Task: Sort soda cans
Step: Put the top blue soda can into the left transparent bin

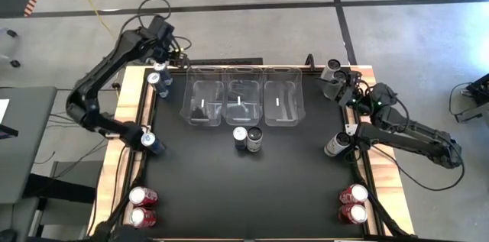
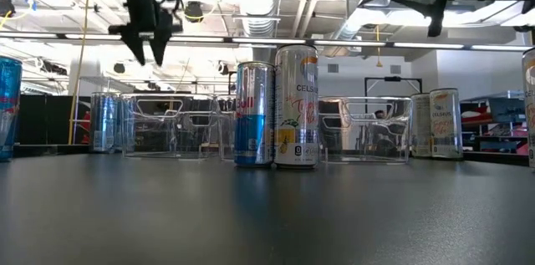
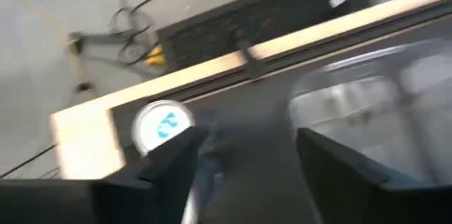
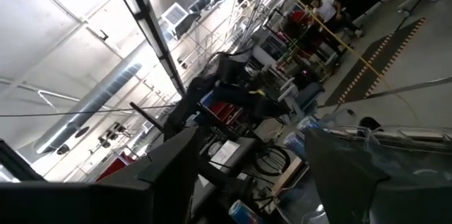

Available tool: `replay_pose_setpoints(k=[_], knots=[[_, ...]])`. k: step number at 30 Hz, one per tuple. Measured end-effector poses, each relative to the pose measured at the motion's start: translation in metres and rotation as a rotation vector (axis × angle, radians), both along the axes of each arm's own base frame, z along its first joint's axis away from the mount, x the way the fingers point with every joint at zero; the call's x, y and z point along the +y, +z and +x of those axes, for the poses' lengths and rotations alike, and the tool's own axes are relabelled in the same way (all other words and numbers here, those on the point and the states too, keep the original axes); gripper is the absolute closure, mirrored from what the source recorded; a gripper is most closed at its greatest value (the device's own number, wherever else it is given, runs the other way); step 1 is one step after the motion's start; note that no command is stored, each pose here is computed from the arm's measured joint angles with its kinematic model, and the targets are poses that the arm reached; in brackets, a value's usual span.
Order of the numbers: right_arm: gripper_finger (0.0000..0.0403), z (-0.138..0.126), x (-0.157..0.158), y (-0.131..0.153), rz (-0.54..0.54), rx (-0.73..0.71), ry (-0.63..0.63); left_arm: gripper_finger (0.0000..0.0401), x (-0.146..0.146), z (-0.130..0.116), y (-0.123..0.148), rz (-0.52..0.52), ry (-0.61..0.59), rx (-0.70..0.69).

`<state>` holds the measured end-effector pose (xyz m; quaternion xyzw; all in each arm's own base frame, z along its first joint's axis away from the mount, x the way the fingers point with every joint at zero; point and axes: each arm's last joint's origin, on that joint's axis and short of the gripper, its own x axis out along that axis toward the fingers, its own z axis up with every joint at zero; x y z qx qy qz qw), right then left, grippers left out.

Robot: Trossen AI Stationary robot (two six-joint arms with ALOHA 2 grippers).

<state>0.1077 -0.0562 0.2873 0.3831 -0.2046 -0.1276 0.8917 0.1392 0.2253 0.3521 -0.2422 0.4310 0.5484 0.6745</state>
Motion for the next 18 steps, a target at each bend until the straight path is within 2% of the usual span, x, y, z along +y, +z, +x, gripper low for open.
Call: replay_pose_setpoints(k=[5, 9, 13, 18], knots=[[0.0132, 0.002, -0.001, -0.003, 0.013, 0.023, 0.0, 0.0065, 0.021, -0.002, -0.02, -0.072, 0.005, 0.081], [0.0132, 0.005, -0.003, -0.006, 0.028, 0.051, 0.0, 0.0016, 0.036, -0.007, -0.031, -0.097, 0.061, 0.091], [0.0132, 0.01, -0.005, -0.009, 0.042, 0.077, 0.0, 0.0004, 0.045, -0.007, -0.039, -0.111, 0.12, 0.061], [0.0132, 0.014, -0.008, -0.013, 0.057, 0.104, 0.0, 0.0006, 0.049, -0.01, -0.043, -0.102, 0.306, 0.026]])
